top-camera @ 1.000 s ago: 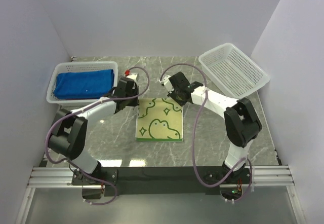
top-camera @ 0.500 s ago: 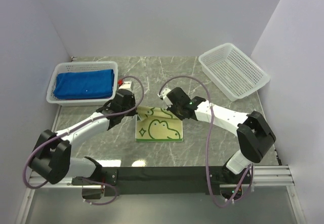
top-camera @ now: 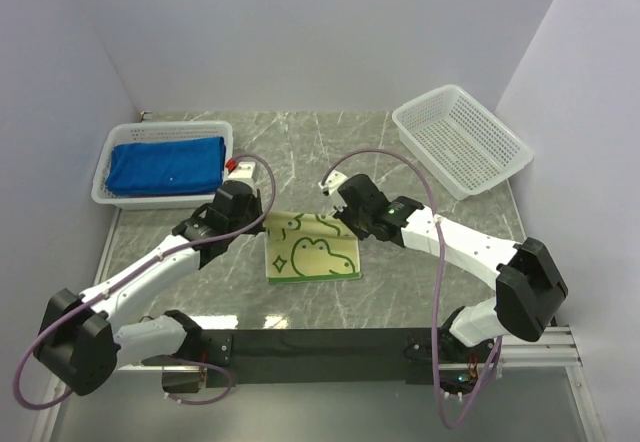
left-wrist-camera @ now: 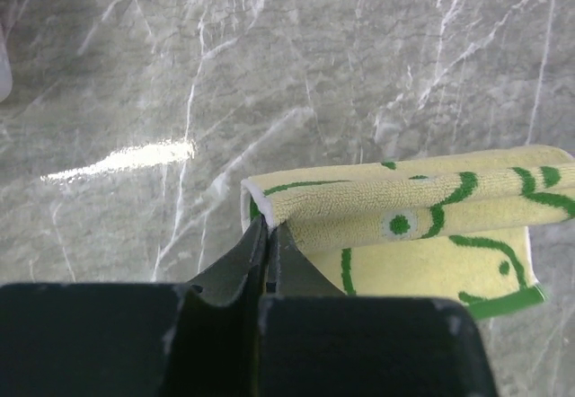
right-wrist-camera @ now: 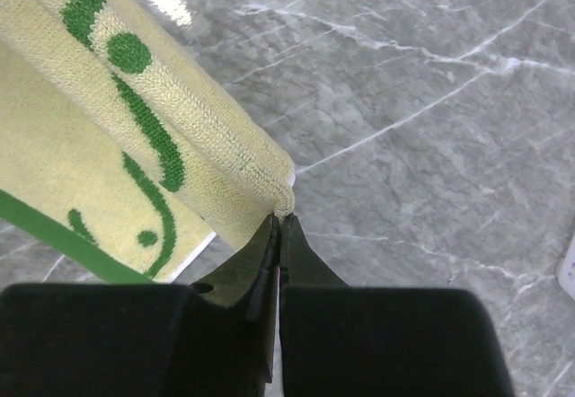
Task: Fold and stack the towels
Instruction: Fold the towel
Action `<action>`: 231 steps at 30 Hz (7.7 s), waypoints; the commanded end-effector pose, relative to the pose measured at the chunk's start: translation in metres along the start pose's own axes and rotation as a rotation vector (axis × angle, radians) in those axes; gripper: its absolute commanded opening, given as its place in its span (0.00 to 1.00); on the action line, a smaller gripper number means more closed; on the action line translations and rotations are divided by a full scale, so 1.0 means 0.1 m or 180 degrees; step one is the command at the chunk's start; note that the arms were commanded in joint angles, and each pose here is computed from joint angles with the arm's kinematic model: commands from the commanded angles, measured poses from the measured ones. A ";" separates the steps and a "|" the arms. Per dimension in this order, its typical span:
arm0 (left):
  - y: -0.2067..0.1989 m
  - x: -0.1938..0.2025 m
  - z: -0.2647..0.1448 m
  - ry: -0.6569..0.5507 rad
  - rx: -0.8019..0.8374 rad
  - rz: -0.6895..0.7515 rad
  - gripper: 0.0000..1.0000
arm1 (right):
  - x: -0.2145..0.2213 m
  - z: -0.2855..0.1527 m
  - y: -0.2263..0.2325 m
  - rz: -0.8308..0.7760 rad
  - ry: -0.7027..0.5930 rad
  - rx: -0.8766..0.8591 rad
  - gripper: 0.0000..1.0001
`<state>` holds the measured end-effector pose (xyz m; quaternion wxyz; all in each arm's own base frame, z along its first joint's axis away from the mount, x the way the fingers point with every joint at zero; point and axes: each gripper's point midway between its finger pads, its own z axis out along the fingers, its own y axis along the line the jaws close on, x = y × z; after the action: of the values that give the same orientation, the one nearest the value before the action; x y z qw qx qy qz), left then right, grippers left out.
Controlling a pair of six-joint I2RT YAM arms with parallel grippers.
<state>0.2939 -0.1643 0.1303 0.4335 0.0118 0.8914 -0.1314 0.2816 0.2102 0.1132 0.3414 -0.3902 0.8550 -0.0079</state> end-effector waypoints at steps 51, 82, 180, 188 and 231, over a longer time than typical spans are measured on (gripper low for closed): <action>0.00 0.28 -0.27 -0.0112 -0.0233 -0.0468 0.01 | 0.18 0.07 0.19 -0.0421 0.0406 -0.0054 0.00; 0.12 -0.26 0.36 0.0269 -0.0701 -0.0690 0.74 | -0.48 0.51 -0.66 0.1209 0.0071 0.0279 0.54; 0.08 0.58 1.12 0.2531 0.0919 0.1630 0.43 | -0.11 -0.28 -0.39 0.1094 -0.0595 -0.0097 0.93; 0.08 0.75 1.12 0.2666 0.1021 0.1599 0.35 | -0.21 -0.02 -0.47 0.0623 -0.0459 -0.0083 0.92; 0.10 0.97 1.19 0.2824 0.1084 0.1521 0.01 | -0.20 1.41 -0.72 -0.0121 0.0298 -0.1728 0.52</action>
<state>0.3439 -0.1914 0.0170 0.0693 0.3335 0.9287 -0.1465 0.4193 0.2047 0.0333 0.1886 -0.4730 0.8395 0.1894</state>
